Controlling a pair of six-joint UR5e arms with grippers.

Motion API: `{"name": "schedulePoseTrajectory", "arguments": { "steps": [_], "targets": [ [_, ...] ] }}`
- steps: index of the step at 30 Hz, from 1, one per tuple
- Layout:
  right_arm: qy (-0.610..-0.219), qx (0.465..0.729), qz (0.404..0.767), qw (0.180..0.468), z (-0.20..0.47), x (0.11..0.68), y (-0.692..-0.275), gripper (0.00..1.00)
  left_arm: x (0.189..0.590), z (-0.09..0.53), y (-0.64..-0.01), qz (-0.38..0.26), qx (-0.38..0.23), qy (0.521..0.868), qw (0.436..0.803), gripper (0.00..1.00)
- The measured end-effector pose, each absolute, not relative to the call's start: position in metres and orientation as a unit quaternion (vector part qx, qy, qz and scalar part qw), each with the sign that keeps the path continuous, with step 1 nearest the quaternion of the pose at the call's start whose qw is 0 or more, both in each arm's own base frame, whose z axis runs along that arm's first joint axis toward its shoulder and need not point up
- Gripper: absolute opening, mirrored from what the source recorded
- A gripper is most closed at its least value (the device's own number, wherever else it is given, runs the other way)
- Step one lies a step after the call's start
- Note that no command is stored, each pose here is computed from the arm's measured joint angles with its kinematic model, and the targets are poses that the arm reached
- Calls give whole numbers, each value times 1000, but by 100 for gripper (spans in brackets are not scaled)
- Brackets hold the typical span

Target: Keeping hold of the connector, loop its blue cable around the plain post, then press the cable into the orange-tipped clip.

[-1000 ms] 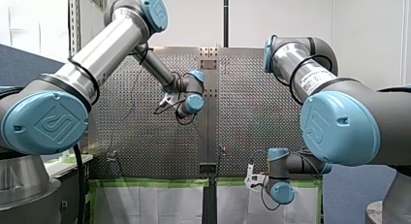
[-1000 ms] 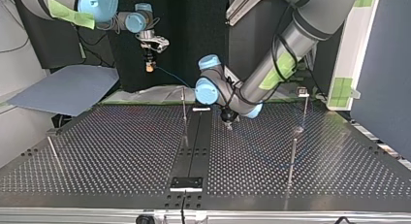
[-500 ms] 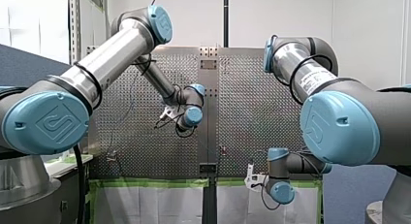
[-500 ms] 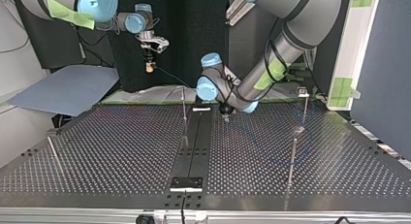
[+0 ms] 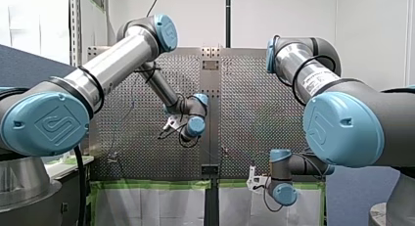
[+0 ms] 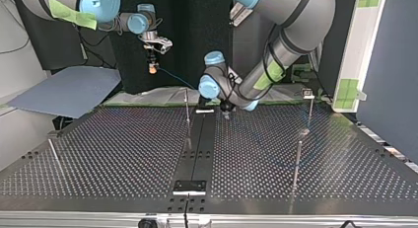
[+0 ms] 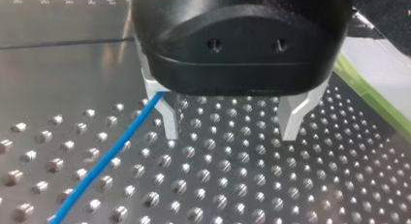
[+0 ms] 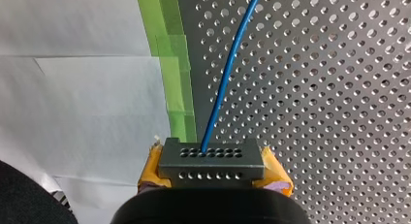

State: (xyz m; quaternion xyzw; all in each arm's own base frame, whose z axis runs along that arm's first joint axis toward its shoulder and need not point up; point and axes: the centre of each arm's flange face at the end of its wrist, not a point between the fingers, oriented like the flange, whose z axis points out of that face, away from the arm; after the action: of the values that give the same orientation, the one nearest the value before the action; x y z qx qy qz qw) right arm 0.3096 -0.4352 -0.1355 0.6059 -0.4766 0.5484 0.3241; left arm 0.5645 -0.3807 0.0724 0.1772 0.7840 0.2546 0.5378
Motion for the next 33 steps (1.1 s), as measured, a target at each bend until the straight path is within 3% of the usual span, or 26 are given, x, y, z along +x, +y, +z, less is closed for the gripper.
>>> {"name": "schedulePoseTrajectory", "arguments": {
  "steps": [16, 27, 33],
  "targets": [
    [-472, 609, 550, 322, -135, 311, -434, 0, 551, 13, -386, 213, 183, 807, 519, 98],
    [-469, 612, 548, 324, -136, 312, -434, 0, 544, -3, -397, 148, 158, 814, 539, 98],
    [-466, 612, 551, 323, -135, 313, -434, 0, 538, -25, -398, 129, 159, 822, 531, 98]
  ]
}}
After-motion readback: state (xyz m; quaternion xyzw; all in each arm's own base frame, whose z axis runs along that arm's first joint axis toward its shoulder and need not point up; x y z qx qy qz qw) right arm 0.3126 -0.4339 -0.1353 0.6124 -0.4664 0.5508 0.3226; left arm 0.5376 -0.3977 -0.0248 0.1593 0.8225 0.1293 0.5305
